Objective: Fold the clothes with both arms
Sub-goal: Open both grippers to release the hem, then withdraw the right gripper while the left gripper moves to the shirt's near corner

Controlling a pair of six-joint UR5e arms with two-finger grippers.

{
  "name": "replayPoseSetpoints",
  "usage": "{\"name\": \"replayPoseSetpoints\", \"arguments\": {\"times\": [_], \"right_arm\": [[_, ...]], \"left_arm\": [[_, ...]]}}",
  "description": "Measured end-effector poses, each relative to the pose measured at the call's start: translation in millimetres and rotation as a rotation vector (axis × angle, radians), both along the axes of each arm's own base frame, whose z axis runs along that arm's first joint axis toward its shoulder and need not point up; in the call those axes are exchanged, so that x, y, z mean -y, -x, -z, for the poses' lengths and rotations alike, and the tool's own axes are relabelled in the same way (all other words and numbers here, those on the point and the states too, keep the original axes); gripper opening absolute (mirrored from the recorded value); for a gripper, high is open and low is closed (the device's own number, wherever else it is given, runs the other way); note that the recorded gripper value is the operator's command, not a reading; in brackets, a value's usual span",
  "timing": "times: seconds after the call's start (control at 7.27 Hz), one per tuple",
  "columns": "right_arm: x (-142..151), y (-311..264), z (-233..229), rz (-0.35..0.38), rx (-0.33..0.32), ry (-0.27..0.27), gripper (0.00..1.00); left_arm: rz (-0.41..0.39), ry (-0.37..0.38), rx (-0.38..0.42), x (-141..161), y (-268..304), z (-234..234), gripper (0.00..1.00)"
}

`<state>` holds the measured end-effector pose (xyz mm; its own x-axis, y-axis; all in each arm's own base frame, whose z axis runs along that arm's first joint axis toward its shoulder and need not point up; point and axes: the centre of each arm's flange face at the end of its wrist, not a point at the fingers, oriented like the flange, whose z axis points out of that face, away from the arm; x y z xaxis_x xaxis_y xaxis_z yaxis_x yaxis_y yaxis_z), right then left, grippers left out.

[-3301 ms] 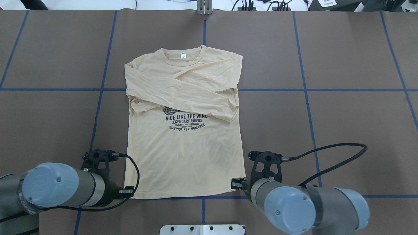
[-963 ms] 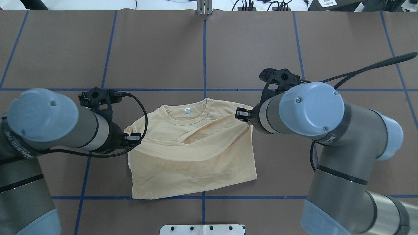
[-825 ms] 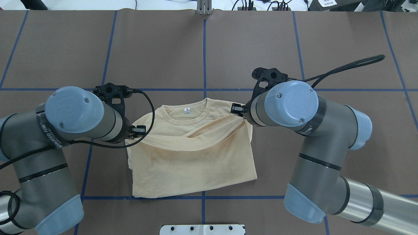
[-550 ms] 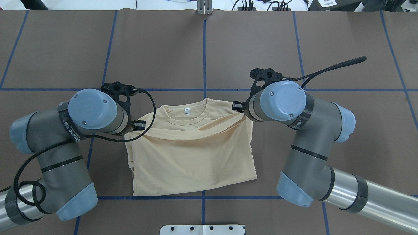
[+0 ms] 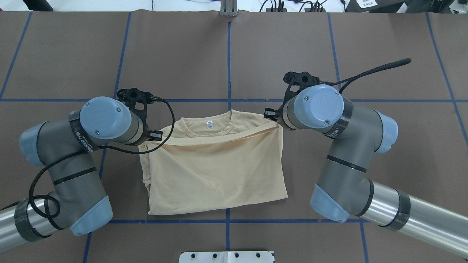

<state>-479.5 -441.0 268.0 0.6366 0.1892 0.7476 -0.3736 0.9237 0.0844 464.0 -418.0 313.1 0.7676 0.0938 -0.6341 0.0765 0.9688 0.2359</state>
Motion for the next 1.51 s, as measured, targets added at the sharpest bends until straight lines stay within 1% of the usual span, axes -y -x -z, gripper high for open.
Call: {"name": "replayPoseSetpoints", "arguments": {"times": [0.28, 0.41, 0.55, 0.69, 1.1, 1.38, 1.51], "right_arm": [[2, 1, -3, 0.002, -0.008, -0.001, 0.00], [4, 3, -6, 0.002, -0.012, 0.001, 0.50], [5, 5, -8, 0.001, -0.011, 0.000, 0.99], [6, 7, -8, -0.001, -0.005, -0.001, 1.00], [14, 1, 2, -0.002, 0.015, -0.002, 1.00], [27, -21, 1, 0.045, 0.025, 0.013, 1.00], [36, -36, -7, 0.077, 0.015, 0.006, 1.00]], "left_arm": [[-0.002, -0.006, -0.004, 2, 3, 2, 0.00], [-0.002, -0.008, -0.004, 2, 4, 2, 0.25], [-0.002, -0.008, -0.004, 3, 4, 2, 0.92], [-0.006, -0.014, -0.003, 4, 6, 3, 1.00], [-0.068, -0.074, -0.006, 5, 21, 10, 1.00], [-0.123, -0.057, -0.049, -15, 41, 10, 1.00], [-0.142, -0.025, -0.081, -30, 54, 7, 1.00]]}}
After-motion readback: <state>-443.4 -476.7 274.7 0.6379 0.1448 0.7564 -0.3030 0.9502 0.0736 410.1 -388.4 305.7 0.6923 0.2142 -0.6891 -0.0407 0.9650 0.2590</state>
